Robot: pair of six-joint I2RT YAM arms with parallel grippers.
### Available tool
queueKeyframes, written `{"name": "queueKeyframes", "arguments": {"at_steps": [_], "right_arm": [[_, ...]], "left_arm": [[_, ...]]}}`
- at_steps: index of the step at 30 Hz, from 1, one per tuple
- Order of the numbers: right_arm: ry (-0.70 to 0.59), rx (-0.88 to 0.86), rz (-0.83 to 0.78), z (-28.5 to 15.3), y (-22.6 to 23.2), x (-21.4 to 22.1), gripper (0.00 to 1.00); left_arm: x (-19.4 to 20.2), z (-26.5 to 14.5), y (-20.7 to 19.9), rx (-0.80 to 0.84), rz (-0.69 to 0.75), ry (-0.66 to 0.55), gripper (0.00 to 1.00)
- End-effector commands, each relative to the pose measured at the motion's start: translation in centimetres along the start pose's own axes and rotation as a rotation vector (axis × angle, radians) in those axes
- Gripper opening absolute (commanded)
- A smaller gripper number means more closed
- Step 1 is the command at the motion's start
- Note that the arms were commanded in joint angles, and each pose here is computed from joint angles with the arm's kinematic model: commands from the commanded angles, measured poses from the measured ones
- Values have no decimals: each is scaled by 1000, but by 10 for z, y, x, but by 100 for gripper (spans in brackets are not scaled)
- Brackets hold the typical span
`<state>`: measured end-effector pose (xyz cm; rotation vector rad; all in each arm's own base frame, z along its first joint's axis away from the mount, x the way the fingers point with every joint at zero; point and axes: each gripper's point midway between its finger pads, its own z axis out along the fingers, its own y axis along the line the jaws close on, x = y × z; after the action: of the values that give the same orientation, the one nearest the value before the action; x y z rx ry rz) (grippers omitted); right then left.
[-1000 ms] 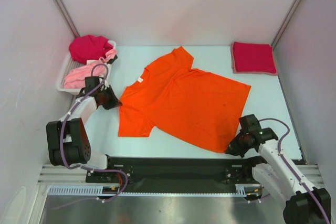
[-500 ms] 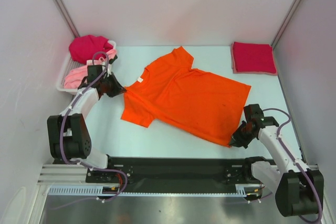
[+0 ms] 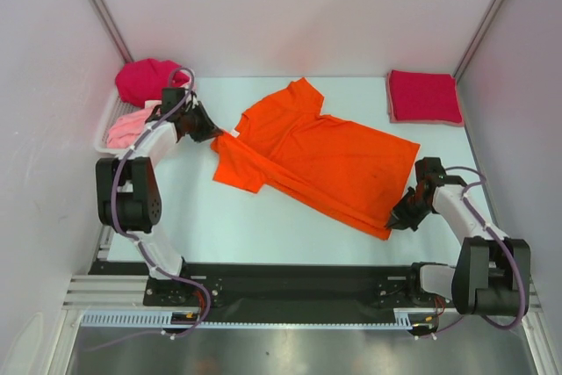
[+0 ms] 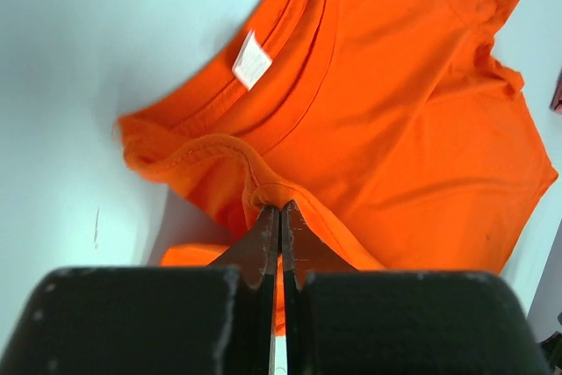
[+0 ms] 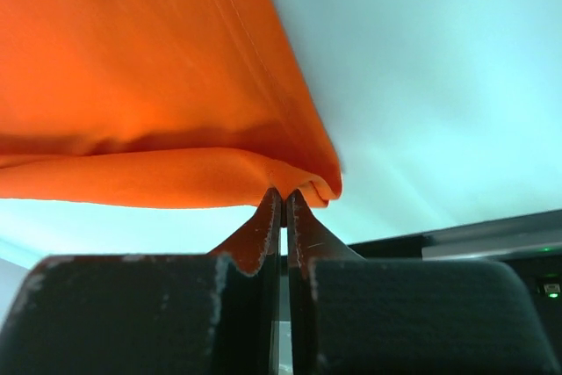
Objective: Fold and stack the t-shirts
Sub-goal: Fold the tshirt
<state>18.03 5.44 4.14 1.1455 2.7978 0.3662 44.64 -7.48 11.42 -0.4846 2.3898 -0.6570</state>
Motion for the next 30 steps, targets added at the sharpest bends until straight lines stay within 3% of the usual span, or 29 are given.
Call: {"name": "queueKeyframes", "arguments": {"at_steps": [1, 15, 30], "right_arm": [[-42, -32, -29, -4, 13, -20, 0], [-5, -28, -29, 9, 20, -40, 0], [-10, 24, -40, 13, 19, -61, 0]], "left_arm": [[-33, 1, -22, 50, 9, -67, 0], [-32, 45, -33, 68, -19, 5, 0], [-32, 63, -28, 51, -51, 19, 0]]}}
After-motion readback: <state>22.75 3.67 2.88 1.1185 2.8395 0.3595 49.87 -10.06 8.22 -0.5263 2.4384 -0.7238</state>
